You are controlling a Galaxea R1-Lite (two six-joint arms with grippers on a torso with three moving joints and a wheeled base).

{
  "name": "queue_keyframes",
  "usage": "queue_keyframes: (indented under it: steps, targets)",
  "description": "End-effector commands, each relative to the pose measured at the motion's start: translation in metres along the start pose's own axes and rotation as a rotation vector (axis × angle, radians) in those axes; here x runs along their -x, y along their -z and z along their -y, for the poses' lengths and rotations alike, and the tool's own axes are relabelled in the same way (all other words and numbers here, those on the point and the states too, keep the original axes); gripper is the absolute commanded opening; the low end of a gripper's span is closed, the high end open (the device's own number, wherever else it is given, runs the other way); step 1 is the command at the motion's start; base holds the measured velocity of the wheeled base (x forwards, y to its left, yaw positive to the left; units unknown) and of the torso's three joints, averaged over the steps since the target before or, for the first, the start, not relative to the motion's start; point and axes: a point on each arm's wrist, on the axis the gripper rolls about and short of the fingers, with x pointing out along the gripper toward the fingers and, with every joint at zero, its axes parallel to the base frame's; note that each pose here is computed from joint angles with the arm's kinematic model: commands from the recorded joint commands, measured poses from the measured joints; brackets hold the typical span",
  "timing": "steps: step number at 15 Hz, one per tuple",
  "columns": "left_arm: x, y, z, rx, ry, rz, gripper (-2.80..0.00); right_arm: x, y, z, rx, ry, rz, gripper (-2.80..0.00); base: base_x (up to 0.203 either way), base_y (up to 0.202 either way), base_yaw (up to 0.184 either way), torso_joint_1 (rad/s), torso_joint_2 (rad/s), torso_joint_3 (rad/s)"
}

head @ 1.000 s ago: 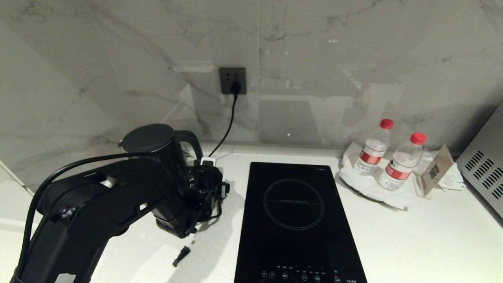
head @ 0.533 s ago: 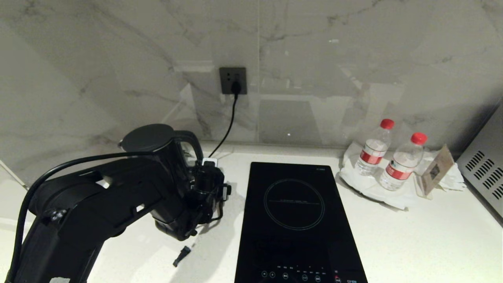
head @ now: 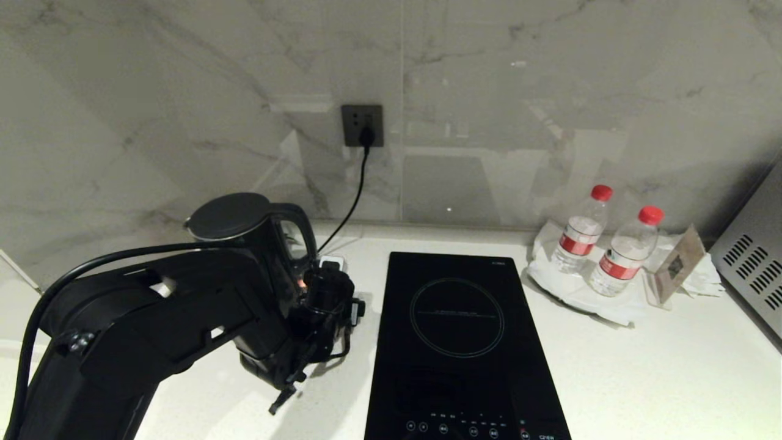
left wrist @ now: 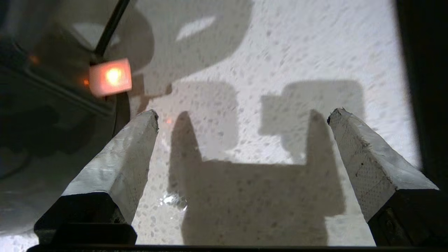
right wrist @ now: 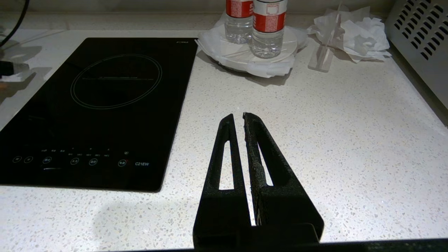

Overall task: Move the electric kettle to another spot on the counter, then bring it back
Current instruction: Finish boiling water

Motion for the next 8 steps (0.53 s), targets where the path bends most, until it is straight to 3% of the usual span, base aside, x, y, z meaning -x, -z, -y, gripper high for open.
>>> queue_keyframes:
  steps: [1, 8]
  targets:
    - [-0.003, 0.009, 0.003, -0.011, -0.002, -0.017, 0.00, 0.000, 0.000, 0.000, 0.001, 0.000, -0.001, -2.80, 0.000, 0.000, 0.000, 0.000, 0.00, 0.000]
    - [-0.028, 0.013, 0.001, 0.009, -0.054, 0.002, 0.00, 0.000, 0.000, 0.000, 0.001, 0.000, -0.001, -2.80, 0.000, 0.000, 0.000, 0.000, 0.00, 0.000]
